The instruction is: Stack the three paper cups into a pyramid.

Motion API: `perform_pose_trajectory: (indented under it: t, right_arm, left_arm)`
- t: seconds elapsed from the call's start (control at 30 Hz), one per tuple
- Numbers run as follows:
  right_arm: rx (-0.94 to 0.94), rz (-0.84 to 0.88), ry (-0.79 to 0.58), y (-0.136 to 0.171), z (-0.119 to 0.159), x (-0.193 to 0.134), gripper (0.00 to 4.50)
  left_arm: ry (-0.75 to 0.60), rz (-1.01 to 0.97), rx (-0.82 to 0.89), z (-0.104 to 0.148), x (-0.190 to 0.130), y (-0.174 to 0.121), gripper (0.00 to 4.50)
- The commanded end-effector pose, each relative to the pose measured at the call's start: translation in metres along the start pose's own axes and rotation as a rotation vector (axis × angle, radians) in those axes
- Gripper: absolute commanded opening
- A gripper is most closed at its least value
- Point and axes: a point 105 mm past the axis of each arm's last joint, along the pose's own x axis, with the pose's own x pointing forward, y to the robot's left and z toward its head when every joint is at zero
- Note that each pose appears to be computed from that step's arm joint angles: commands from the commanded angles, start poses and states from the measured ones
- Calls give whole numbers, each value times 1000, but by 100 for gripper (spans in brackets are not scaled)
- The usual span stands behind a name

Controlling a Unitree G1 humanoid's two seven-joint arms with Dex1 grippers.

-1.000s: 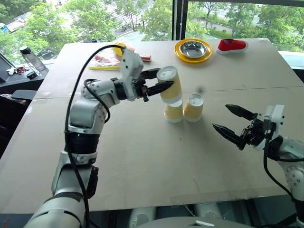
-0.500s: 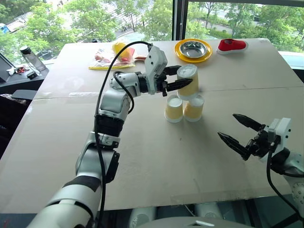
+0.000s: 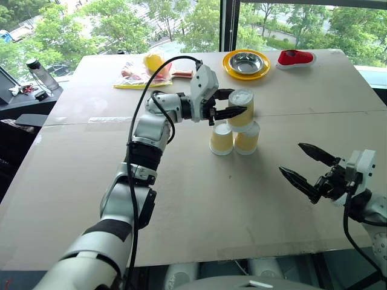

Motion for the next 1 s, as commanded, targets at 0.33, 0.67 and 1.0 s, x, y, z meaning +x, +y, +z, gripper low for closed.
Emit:
perform_pose_trajectory:
  t: [0.33, 0.67, 1.0]
  right_arm:
    - [-32, 39, -61, 6, 18, 3, 450]
    - [13, 51, -30, 7, 6, 0, 450]
    - [63, 47, 38, -1, -26, -8, 450]
  left_arm:
    - [-9, 18, 45, 10, -9, 3, 443]
    - [-89, 36, 56, 40, -49, -33, 443]
    - [127, 381, -67, -11, -123, -58, 443]
